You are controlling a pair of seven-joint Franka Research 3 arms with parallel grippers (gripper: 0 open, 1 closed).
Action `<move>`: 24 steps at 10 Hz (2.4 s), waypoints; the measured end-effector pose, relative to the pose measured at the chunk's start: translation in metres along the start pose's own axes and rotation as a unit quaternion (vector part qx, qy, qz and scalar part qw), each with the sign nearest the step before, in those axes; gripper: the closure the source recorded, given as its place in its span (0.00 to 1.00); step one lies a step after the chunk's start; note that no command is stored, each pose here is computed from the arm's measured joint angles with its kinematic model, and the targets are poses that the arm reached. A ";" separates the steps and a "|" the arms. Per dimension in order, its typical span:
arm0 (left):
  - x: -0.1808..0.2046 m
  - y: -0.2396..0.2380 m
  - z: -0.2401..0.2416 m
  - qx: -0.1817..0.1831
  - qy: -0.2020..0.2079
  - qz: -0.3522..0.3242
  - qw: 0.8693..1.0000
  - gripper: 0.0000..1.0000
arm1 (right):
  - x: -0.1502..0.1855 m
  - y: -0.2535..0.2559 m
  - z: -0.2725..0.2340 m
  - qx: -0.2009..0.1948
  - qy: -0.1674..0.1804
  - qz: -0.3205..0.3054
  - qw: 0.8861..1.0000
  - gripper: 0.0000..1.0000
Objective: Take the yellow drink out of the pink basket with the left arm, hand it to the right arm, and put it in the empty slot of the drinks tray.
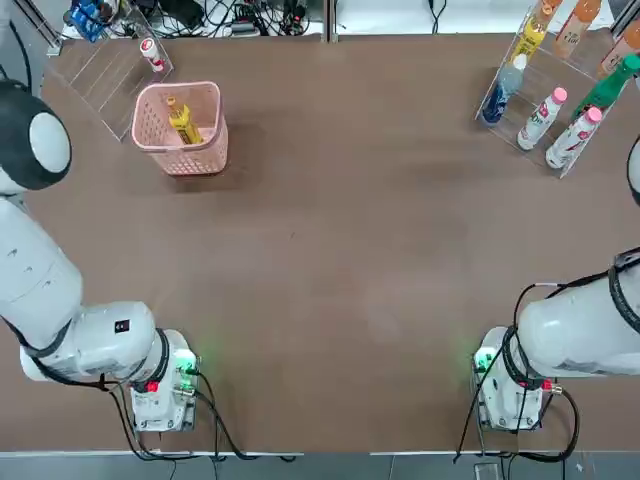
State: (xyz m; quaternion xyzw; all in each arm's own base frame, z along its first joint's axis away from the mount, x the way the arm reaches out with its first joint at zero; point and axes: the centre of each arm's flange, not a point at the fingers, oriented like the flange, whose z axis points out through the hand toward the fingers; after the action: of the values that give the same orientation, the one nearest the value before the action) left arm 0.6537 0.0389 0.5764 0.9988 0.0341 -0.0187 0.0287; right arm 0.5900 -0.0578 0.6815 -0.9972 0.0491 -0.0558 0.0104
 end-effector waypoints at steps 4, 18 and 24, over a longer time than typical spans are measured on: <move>0.026 0.007 0.060 -0.006 0.002 0.001 1.000 0.00 | 0.000 0.000 0.000 0.000 0.000 0.000 1.000 0.01; -0.029 0.049 0.189 -0.009 0.030 -0.090 0.995 0.02 | 0.000 0.000 0.000 0.000 0.000 0.000 1.000 0.01; -0.054 0.050 0.213 -0.005 0.037 -0.090 0.995 0.09 | 0.000 0.000 0.000 0.000 0.000 0.000 1.000 0.01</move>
State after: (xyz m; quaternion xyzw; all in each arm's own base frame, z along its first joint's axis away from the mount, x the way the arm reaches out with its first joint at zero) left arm 0.5955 -0.0268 0.3692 0.9915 0.1251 0.0157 0.0310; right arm 0.5900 -0.0580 0.6816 -0.9972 0.0492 -0.0559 0.0104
